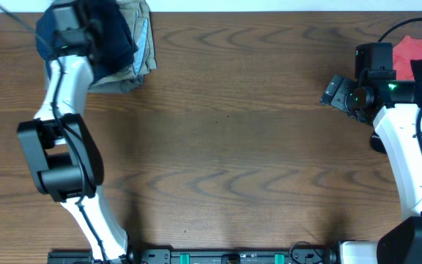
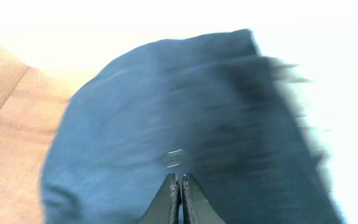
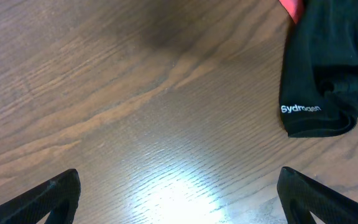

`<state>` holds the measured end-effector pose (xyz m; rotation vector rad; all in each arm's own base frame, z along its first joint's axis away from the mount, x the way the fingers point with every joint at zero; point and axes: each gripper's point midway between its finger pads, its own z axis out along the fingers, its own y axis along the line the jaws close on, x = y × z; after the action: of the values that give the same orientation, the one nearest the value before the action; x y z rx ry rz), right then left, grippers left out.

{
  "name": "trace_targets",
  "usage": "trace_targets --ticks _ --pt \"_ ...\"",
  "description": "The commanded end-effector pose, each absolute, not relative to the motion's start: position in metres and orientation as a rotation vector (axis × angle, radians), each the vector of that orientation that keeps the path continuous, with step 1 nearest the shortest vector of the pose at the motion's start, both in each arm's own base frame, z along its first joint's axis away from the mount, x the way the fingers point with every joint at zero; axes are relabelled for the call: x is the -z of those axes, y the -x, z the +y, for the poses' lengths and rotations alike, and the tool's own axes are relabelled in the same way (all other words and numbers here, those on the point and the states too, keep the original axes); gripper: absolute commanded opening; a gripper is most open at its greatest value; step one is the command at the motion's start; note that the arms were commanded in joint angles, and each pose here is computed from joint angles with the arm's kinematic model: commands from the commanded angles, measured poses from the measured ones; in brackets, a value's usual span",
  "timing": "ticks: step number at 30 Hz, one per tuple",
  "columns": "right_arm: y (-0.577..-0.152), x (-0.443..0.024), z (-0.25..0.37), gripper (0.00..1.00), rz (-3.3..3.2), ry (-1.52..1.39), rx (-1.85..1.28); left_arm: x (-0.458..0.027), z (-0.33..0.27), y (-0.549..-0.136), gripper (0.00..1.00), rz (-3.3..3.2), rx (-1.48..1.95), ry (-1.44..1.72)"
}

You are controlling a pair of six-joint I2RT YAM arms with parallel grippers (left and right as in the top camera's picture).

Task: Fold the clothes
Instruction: 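Press and smooth the navy trousers on the stack with the left gripper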

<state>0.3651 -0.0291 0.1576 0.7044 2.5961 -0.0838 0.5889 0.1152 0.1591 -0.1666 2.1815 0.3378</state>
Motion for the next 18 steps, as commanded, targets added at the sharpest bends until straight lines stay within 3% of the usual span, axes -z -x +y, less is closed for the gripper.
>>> trace_targets --ticks 1,13,18 --pt "-0.366 -0.159 -0.029 0.99 2.590 -0.711 0.084 -0.150 0.093 -0.591 0.06 2.205 -0.313 0.135" --pt "-0.366 -0.159 -0.029 0.99 2.590 -0.711 0.084 -0.038 0.078 -0.577 0.06 2.447 -0.252 0.177" --pt "-0.366 -0.159 -0.029 0.99 2.590 -0.711 0.085 -0.033 0.052 -0.573 0.06 2.490 -0.135 0.119"
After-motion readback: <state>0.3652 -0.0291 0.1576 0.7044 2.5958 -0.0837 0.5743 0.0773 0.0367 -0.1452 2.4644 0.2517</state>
